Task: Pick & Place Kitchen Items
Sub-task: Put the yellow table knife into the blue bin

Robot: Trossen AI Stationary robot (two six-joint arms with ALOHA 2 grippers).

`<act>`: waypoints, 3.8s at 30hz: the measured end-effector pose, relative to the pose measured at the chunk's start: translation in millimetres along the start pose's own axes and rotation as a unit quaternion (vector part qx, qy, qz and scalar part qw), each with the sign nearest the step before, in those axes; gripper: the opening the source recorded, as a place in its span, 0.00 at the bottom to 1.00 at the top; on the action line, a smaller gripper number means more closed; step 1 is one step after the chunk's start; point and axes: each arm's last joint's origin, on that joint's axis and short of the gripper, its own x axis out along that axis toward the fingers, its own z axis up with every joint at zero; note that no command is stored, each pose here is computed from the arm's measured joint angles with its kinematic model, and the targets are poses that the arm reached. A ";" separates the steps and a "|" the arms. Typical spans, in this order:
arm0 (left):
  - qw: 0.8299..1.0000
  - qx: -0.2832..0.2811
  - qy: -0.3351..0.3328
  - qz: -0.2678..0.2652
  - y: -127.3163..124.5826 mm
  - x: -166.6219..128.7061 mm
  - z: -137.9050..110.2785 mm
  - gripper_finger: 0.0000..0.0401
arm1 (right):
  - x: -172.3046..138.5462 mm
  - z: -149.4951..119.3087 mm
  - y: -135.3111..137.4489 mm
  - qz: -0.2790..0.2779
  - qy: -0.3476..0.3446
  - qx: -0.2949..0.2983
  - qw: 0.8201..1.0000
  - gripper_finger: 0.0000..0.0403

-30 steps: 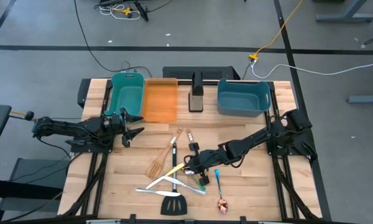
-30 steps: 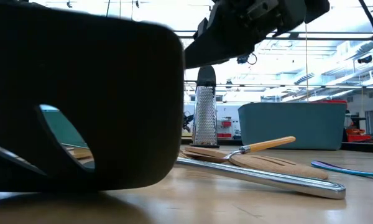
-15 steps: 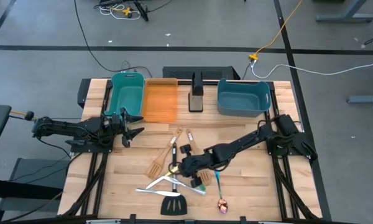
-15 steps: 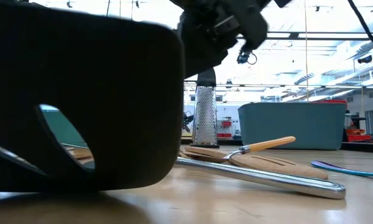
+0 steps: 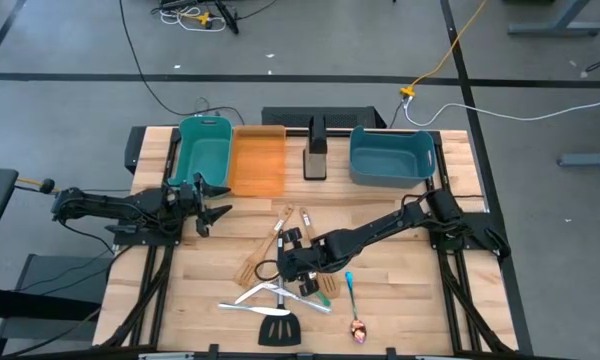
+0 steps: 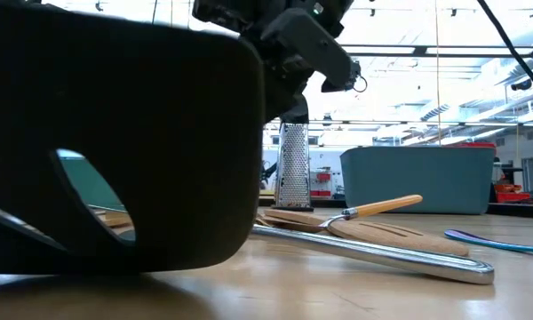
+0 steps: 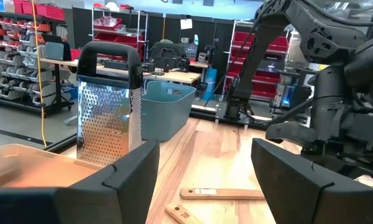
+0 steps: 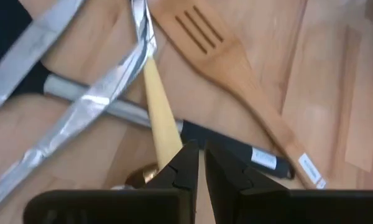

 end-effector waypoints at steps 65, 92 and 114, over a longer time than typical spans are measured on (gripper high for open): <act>1.000 0.000 0.002 0.000 0.0 0.0 -0.4 0.65 | 36.3 -12.4 11.3 -0.007 0.014 0.011 1.000 0.53; 1.000 0.000 0.002 0.000 0.1 0.0 -0.3 0.65 | 36.4 -13.6 11.3 0.007 0.018 0.023 1.000 0.27; 1.000 0.000 0.002 0.000 0.1 0.0 -0.4 0.65 | 33.8 -14.1 10.5 0.005 0.025 0.019 1.000 0.23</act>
